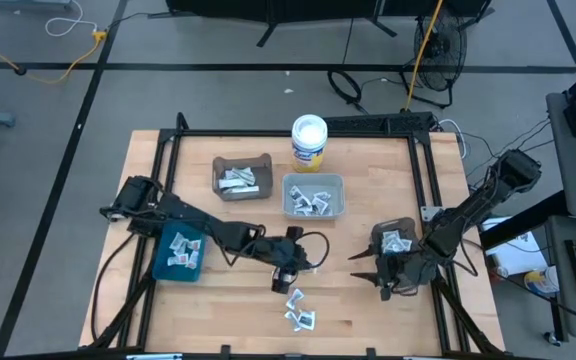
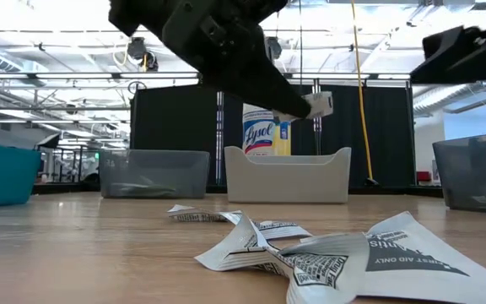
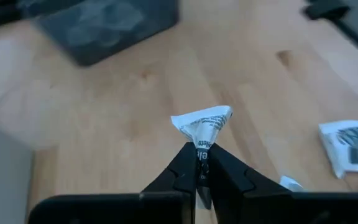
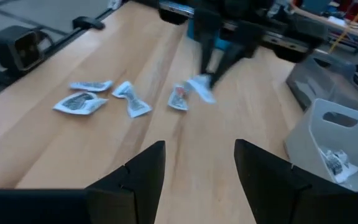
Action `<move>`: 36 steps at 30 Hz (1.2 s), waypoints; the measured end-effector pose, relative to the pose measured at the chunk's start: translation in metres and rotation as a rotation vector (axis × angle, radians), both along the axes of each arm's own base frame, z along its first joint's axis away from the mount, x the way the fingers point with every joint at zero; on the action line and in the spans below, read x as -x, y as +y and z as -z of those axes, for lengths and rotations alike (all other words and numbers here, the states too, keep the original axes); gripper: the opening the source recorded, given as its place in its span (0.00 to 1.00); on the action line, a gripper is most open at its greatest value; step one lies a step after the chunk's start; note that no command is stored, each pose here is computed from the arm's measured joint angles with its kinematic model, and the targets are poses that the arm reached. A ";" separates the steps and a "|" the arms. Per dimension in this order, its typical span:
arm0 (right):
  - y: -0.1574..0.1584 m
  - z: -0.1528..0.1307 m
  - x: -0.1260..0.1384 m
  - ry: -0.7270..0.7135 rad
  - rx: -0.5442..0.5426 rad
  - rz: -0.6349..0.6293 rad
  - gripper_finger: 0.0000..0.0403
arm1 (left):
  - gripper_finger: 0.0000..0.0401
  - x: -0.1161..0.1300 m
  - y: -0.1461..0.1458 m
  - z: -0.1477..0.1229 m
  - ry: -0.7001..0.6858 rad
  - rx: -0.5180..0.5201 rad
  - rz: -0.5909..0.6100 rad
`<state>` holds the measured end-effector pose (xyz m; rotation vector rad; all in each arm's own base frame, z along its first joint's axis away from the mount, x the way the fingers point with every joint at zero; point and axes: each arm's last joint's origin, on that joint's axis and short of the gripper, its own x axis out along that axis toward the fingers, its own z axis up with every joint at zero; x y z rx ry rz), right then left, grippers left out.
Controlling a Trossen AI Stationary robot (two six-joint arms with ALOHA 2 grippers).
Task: Pick & Place First Aid Supplies
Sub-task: Put the gray towelette pack into the gray bin
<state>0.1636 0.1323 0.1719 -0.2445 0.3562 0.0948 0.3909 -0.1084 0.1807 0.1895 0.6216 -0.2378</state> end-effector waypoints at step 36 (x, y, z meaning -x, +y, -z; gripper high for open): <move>-0.052 0.019 -0.077 0.165 -0.238 -0.079 0.47 | 0.64 0.023 0.052 0.024 0.218 0.014 -0.113</move>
